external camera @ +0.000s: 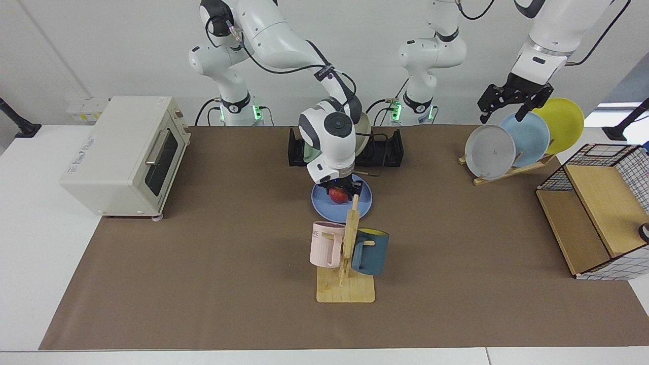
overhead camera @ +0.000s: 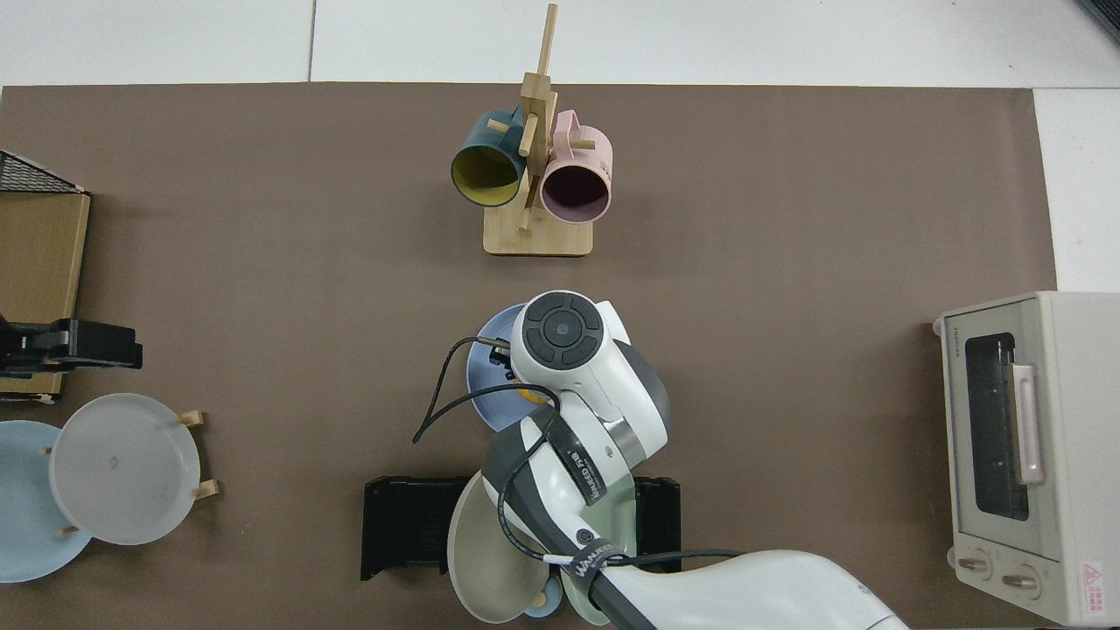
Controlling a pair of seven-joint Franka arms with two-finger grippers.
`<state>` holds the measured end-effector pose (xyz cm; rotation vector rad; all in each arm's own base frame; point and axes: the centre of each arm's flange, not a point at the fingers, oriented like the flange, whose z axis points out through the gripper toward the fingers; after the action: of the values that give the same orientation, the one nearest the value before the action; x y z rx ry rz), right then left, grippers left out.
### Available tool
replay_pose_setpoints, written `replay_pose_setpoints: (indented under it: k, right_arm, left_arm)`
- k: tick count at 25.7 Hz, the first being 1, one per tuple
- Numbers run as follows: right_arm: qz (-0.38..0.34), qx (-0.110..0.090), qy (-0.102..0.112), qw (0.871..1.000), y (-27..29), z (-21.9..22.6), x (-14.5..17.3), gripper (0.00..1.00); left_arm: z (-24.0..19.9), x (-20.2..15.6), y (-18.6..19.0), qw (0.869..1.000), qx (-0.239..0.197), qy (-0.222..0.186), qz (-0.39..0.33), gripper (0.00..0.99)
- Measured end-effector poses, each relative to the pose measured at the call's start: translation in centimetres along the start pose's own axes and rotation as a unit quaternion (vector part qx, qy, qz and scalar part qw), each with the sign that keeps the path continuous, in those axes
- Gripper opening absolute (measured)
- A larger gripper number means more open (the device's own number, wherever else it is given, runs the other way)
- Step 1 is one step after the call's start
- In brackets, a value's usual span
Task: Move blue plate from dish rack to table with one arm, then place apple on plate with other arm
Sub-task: 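Lower the apple onto the blue plate with the right gripper, then open the right gripper and withdraw it from the plate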
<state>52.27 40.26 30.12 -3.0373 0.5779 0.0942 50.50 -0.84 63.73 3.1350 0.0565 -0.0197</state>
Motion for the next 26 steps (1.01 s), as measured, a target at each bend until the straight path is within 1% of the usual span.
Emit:
replay_pose_setpoints:
  k: [1,2,5,8,10,12,15,17,20,26]
  right_arm:
    - [-0.001,-0.001,0.000,1.000,0.0,0.0,0.0,0.94]
    - [-0.002,-0.002,-0.001,1.000,0.1,-0.1,0.1,0.98]
    - [-0.018,-0.009,-0.004,1.000,0.5,-1.1,0.7,1.00]
    - [-0.050,-0.014,-0.004,0.999,1.4,-3.8,2.3,1.00]
    - [-0.069,-0.008,0.001,0.998,2.6,-6.7,4.2,1.00]
    - [-0.080,0.003,0.011,0.997,4.4,-10.2,6.7,1.00]
    - [-0.095,0.018,0.026,0.995,8.5,-15.3,10.3,1.00]
    - [-0.109,0.022,0.031,0.993,11.8,-18.0,12.4,1.00]
    - [-0.131,0.024,0.036,0.990,17.0,-21.1,15.1,1.00]
    - [-0.176,0.022,0.041,0.983,27.4,-24.8,19.6,1.00]
  left_arm:
    - [0.0,-0.1,0.0,1.000,0.000,-0.003,0.000,0.991]
    - [0.1,-0.1,0.0,1.000,0.000,-0.005,0.000,0.991]
    - [0.1,-0.2,0.0,1.000,0.000,-0.008,0.000,0.991]
    - [0.1,-0.2,0.0,1.000,0.000,-0.008,0.000,0.991]
    - [0.1,-0.2,0.0,1.000,0.000,-0.008,0.000,0.991]
    - [0.1,-0.2,0.0,1.000,0.000,-0.007,0.000,0.991]
    - [0.1,-0.2,-0.1,1.000,0.000,-0.007,0.000,0.991]
    - [0.0,-0.2,0.0,1.000,0.000,-0.006,0.000,0.991]
    - [0.0,-0.2,0.0,1.000,-0.001,-0.005,0.000,0.991]
    - [0.0,-0.2,0.0,1.000,-0.002,-0.004,0.000,0.991]
